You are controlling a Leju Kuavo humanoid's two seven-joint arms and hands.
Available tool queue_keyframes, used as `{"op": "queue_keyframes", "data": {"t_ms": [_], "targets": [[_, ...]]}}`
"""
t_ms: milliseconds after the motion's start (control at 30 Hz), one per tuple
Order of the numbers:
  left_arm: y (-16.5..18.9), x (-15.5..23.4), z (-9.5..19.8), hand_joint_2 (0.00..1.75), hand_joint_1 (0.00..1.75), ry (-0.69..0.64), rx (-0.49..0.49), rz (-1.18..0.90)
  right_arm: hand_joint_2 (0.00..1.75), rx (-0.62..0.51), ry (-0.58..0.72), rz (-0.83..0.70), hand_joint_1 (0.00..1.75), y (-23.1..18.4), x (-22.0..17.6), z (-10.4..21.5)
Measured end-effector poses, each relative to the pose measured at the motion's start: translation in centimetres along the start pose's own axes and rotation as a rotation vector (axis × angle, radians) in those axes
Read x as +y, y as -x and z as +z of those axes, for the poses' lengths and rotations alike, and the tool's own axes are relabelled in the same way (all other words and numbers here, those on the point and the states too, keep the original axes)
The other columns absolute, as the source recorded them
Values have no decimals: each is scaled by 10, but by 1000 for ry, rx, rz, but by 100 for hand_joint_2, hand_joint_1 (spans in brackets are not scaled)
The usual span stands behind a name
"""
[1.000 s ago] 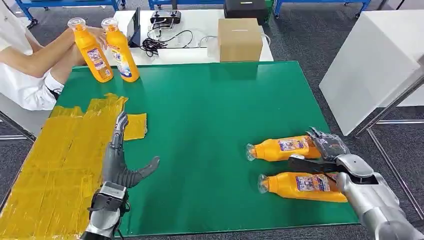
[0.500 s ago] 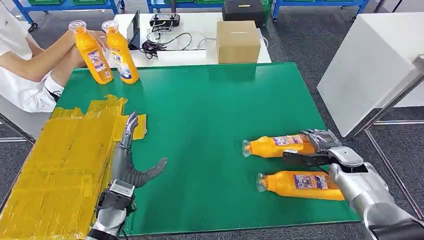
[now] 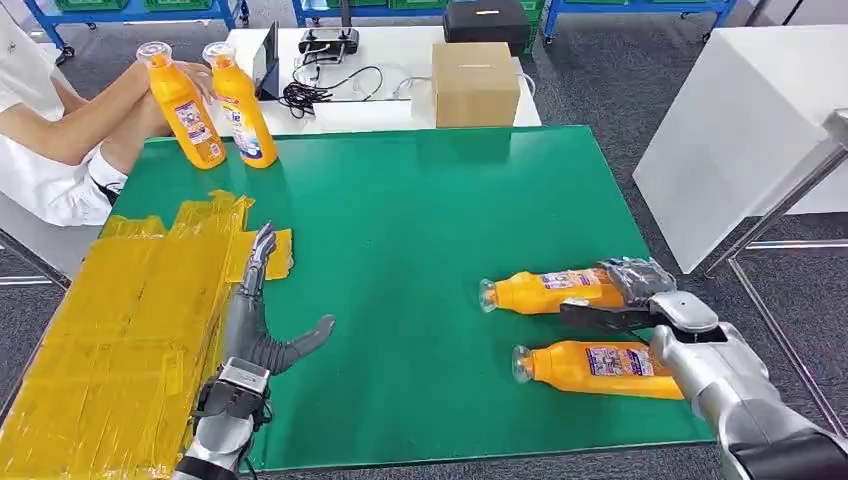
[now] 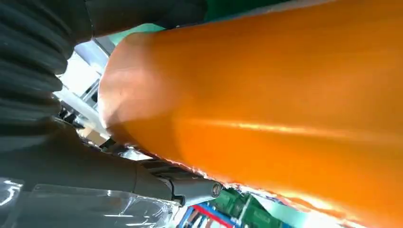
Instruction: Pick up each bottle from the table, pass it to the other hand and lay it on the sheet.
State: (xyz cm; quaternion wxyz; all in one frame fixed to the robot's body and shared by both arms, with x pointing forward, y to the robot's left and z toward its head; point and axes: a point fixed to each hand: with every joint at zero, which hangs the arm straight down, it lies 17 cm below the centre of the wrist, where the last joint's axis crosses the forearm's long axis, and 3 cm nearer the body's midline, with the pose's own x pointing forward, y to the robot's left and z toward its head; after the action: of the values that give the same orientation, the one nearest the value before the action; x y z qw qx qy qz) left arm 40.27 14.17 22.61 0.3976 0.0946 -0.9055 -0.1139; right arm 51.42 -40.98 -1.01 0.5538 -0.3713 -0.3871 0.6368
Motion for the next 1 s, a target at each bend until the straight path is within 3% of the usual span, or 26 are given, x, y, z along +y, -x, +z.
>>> {"op": "queue_keyframes", "data": {"t_ms": [200,500,833,1000], "targets": [[-3,0,2,175,0,11,11,-22,175,44,289,-80,175,-37,-30,-2],[13,-14,0,175,0,65,134,0,175,68,639,-559,175,-75,-95,22],[34,-40,-1,175,0,145,272,131,175,21,729,-885,175,-108,-107,40],[32,-52,-4,175,0,183,304,293,175,-168,596,-1202,175,-166,-107,33]]}}
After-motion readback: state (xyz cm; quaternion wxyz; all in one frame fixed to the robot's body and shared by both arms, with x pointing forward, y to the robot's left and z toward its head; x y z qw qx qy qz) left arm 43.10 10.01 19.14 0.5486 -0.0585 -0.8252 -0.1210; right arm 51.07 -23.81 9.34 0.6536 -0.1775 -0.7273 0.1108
